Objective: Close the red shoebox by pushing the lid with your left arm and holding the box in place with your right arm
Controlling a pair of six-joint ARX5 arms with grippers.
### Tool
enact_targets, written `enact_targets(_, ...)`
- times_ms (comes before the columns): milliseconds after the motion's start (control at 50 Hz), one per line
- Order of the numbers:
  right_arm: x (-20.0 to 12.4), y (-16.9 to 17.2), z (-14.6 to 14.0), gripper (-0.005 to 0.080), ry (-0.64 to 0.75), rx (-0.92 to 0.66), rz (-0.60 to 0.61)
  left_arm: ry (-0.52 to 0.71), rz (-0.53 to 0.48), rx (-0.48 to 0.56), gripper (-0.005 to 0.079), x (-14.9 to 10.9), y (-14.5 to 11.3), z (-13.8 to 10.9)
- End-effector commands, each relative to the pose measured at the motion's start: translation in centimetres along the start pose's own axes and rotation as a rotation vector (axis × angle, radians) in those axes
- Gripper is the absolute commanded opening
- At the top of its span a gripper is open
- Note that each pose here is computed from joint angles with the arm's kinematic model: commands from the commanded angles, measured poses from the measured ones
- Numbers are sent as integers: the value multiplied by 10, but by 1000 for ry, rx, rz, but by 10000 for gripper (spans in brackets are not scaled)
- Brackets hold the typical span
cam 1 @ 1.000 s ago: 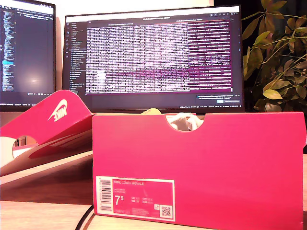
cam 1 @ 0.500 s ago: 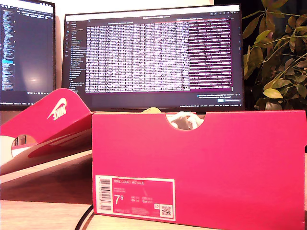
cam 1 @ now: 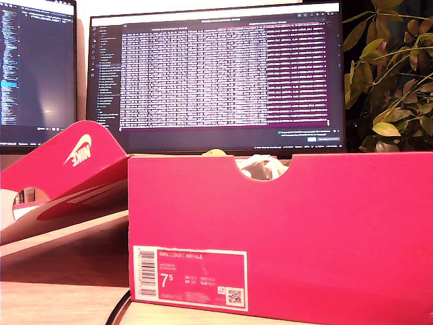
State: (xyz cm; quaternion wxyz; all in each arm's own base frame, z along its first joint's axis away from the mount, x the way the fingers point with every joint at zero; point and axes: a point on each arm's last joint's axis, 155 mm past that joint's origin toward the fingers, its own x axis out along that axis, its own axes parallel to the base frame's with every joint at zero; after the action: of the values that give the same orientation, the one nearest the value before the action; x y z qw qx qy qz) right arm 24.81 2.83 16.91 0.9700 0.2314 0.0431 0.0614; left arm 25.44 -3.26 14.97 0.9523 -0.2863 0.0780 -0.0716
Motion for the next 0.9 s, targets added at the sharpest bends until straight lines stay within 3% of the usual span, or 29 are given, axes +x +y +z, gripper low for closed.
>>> enact_targets(0,2,0,-1,-12,29,1,-9,-12,-25,2,-19,0,-11,12)
enact_targets(320,18,0,-10,-12,197,-89,-51,112,-16,32,-19,21,-16,9)
enact_targets(520,38,-3,-17,-12,327,-139,-74,228,47,75,-19,42,-3,3)
enact_targets(880,71,-13,-66,-12,575,-178,-54,421,117,34,-19,86,24,-1)
